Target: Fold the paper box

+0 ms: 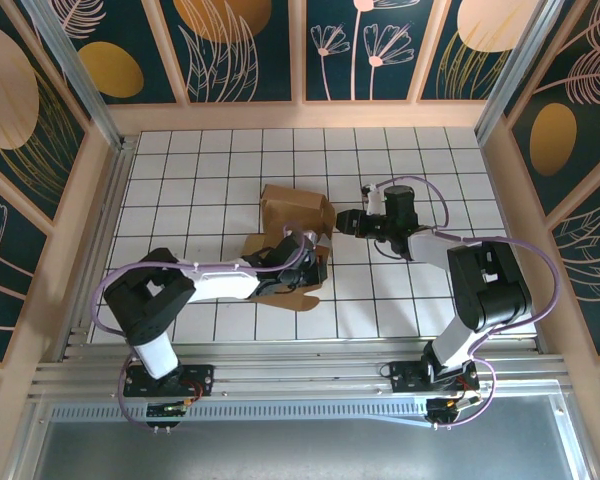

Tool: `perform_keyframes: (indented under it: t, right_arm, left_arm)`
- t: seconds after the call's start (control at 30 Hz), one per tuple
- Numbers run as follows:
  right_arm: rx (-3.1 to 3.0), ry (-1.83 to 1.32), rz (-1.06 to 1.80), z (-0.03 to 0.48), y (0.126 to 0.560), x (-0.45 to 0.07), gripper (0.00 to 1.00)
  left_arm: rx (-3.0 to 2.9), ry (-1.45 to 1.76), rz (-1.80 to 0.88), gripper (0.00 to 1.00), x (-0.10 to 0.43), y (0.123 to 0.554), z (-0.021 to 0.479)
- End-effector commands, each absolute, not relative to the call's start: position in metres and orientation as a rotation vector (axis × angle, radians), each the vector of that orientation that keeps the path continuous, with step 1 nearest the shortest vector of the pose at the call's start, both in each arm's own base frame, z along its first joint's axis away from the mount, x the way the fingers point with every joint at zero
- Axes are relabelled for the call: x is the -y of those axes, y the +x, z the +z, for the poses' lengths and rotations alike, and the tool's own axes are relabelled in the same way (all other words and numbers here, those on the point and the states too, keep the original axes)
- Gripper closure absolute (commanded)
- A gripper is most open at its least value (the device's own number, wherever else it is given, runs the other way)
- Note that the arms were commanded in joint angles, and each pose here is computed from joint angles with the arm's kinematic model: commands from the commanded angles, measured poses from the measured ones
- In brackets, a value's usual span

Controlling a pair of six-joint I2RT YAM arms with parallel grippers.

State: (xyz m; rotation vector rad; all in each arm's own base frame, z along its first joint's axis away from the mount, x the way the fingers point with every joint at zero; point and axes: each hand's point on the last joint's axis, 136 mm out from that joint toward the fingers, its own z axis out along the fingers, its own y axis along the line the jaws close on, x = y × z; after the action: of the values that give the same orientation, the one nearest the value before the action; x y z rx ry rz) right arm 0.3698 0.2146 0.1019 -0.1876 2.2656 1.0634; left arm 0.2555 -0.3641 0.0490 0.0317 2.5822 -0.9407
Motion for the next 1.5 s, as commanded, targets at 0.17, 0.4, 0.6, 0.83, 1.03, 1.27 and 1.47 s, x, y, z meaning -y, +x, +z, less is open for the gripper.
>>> perform_keyframes:
  t: [0.17, 0.4, 0.6, 0.83, 1.03, 1.27, 1.47]
  right_arm:
    - [-2.231, -0.154, 1.079, 0.124, 0.374, -0.221, 0.52]
    - [-2.257, 0.022, 1.208, 0.127, 0.37, -0.226, 0.53]
    - [-2.243, 0.089, 1.232, 0.125, 0.361, -0.228, 0.53]
    - [-2.285, 0.092, 1.097, 0.1, 0.355, -0.228, 0.53]
    - [-2.214, 0.126, 1.136, 0.097, 0.339, -0.237, 0.53]
    - [-2.19, 0.167, 1.081, 0.091, 0.335, -0.229, 0.54]
    - [-2.187, 0.147, 1.049, 0.091, 0.338, -0.232, 0.54]
  left_arm:
    - [-2.647, -0.024, -0.793, 1.0, 0.345, 0.256, 0.01]
    - [-2.678, -0.008, -0.787, 1.0, 0.347, 0.253, -0.004]
    - [-2.664, -0.006, -0.802, 1.0, 0.348, 0.254, -0.001]
    - [-2.58, 0.033, -0.861, 0.94, 0.355, 0.26, 0.023]
    - [-2.549, 0.045, -0.86, 0.93, 0.358, 0.267, 0.031]
    - [-2.494, 0.073, -0.884, 0.87, 0.361, 0.27, 0.046]
    - [-2.29, 0.172, -1.056, 0.65, 0.362, 0.262, 0.116]
